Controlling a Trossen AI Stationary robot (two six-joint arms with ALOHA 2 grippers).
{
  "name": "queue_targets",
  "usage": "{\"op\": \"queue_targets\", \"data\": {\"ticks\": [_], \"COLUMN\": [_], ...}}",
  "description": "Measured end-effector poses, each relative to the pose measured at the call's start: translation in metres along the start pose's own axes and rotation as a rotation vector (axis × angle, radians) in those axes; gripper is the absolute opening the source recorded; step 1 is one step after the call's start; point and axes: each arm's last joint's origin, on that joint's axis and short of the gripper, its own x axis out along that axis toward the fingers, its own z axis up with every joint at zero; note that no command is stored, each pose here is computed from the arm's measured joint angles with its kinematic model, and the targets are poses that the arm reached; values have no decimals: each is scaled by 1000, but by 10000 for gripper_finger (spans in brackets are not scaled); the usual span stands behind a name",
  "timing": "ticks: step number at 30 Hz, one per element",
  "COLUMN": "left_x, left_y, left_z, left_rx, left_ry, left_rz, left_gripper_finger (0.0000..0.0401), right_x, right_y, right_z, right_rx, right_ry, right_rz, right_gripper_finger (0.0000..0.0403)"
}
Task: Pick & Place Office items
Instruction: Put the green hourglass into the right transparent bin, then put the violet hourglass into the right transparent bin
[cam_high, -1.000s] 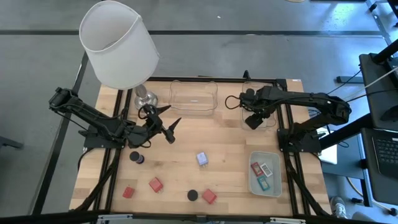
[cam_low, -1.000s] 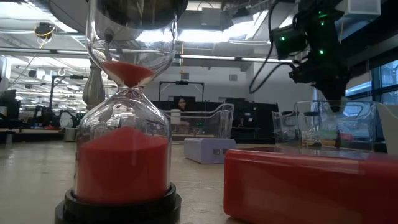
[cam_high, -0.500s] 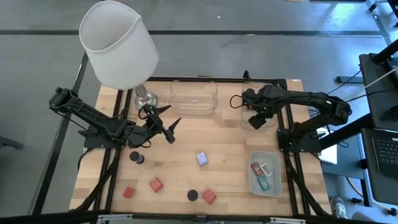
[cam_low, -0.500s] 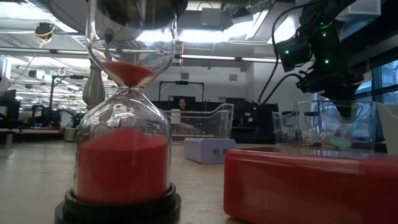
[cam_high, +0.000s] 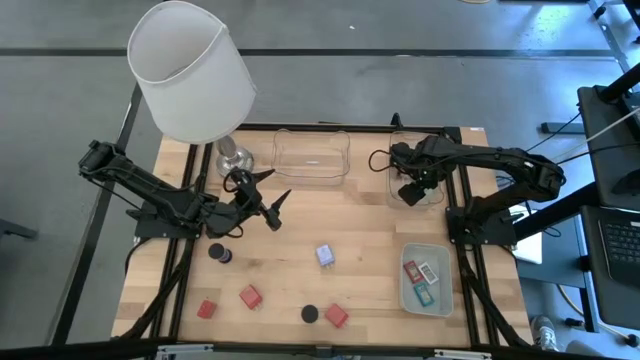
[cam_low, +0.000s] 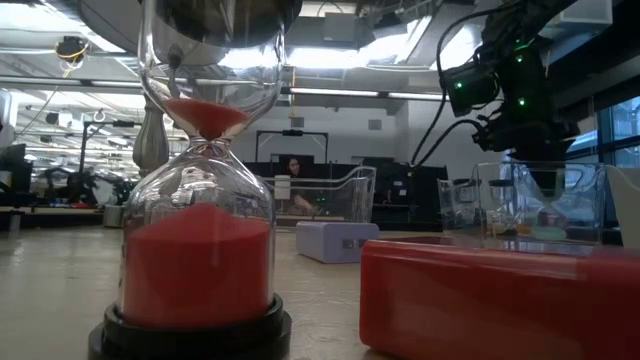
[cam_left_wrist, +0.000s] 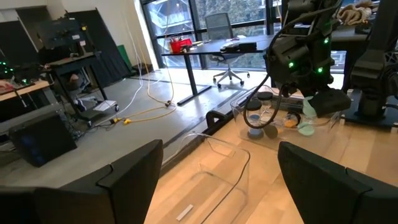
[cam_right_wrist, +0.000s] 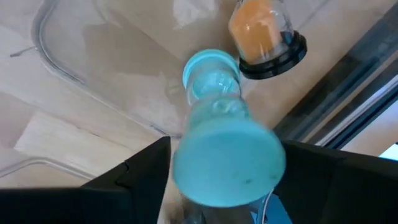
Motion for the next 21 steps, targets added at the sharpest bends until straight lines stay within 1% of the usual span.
{"op": "queue_targets", "data": {"ticks": [4, 10, 15, 17, 18, 21], "left_x": [0, 0, 0, -1, -2, -5], "left_y": [0, 1, 1, -1, -2, -7], "left_z": [0, 0, 0, -1, -3, -11], "left_rx": [1, 8, -3, -26, -44, -98], "left_ry": [0, -2, -3, 7, 20, 104], "left_rz": [0, 27, 22, -25, -68, -243], "left_gripper_finger": [316, 316, 316, 316, 316, 316], "right_x": [0, -2, -24, -38, -45, -67], "right_y": [0, -3, -6, -8, -8, -5], "right_z": [0, 1, 5, 6, 7, 6], "right_rx": [-15, -15, -11, 2, 8, 9], "right_ry": [-6, -36, -83, -119, -145, -245], "right_rz": [-7, -82, -152, -189, -206, -226], "right_gripper_finger": [267, 288, 293, 291, 290, 287]}}
